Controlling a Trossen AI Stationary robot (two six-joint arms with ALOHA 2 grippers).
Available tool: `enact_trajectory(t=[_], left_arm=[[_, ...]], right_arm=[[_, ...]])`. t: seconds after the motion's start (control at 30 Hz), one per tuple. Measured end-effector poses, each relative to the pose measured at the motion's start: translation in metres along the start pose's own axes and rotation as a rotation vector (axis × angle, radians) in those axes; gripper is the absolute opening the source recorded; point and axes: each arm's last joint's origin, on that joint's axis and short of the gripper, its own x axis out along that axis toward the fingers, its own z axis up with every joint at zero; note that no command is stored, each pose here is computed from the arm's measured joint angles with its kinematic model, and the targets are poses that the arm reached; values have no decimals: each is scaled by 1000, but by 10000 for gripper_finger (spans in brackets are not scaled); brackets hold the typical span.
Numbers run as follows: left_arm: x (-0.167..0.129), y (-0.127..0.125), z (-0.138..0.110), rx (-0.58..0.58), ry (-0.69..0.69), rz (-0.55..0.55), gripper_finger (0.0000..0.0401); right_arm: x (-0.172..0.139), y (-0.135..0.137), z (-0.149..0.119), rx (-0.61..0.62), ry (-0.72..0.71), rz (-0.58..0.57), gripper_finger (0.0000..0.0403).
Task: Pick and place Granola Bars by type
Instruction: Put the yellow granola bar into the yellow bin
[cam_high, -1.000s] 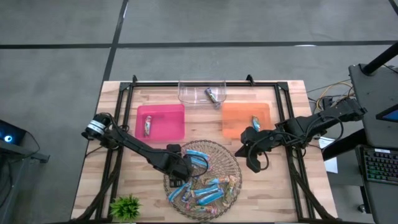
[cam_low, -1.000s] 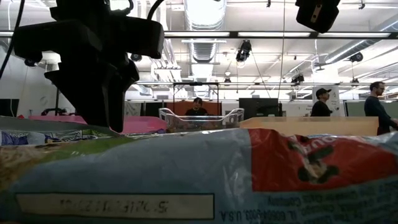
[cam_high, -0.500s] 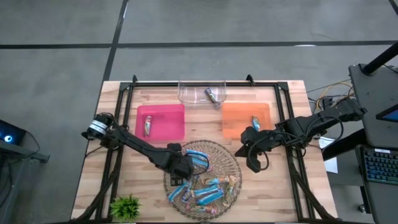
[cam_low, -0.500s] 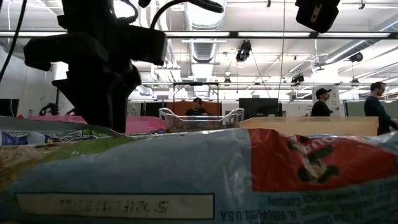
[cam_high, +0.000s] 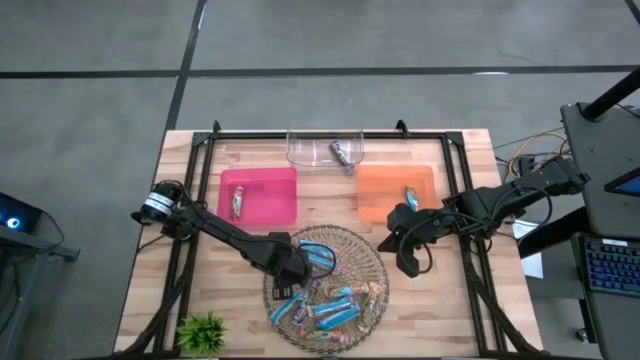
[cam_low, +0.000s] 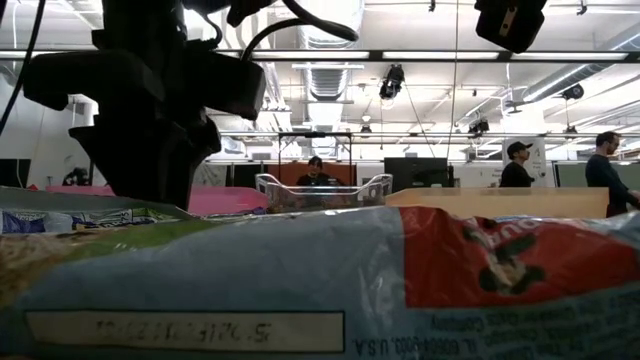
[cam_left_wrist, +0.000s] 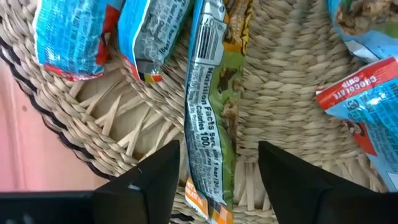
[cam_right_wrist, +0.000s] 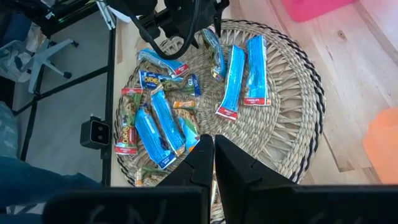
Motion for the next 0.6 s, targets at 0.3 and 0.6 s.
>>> enact_trajectory(t=[0.3,0.6], left_arm=[[0,2,1,-12,7,-12,113],[0,2,1,-14,4,-21,60]], right_arm=[[0,0,0,0,0,-1,8],[0,0,0,0,-1,-2,8]])
